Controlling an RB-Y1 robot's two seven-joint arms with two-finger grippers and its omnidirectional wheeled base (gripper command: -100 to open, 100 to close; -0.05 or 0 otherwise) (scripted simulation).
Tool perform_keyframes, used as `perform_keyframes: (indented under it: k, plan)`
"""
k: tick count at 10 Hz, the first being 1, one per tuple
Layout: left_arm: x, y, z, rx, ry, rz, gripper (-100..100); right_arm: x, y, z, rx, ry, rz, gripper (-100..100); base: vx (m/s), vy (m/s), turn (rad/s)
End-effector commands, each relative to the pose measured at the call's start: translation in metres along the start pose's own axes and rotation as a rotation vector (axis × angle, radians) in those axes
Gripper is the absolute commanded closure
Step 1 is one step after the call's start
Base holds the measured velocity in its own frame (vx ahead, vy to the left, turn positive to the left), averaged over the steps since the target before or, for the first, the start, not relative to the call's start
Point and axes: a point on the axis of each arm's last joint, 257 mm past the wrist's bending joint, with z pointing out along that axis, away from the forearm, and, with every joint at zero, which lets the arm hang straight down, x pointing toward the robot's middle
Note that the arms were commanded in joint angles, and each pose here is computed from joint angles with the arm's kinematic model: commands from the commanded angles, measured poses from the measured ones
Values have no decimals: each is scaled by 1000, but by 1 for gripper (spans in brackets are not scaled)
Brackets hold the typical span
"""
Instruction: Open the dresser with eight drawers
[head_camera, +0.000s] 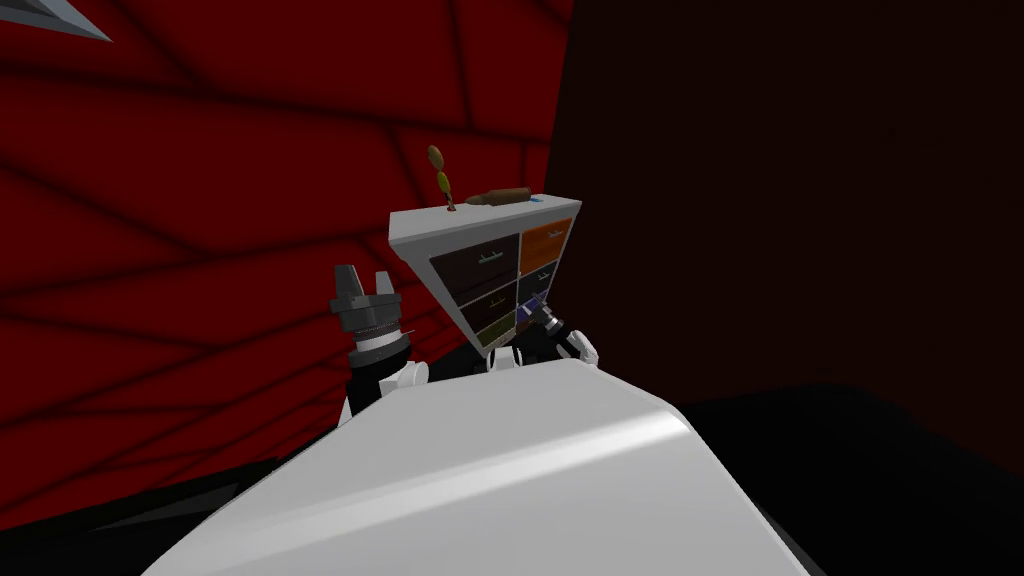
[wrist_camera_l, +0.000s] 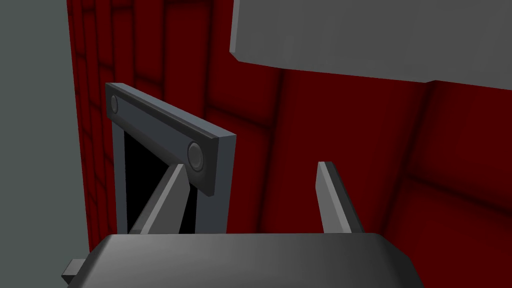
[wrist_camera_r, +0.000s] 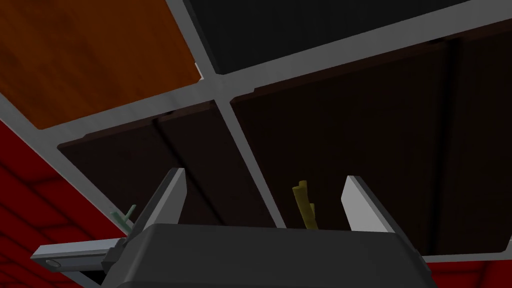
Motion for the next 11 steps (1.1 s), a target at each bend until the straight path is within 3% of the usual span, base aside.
perform_keyframes:
  k: [1, 3, 7, 11]
  plan:
    - [0, 0, 0, 0, 0, 0, 0, -5, 12, 3, -17, -8, -50, -100, -12, 20, -58]
    - [0, 0, 0, 0, 0, 0, 0, -14, 29, 9, -33, -22, -96, -100, -21, 38, -100]
    - [0, 0, 0, 0, 0, 0, 0, -28, 42, 19, -31, -34, -132, -100, -9, 37, -45]
    - [0, 0, 0, 0, 0, 0, 0, -28, 42, 19, -31, -34, -132, -100, -2, 8, -11]
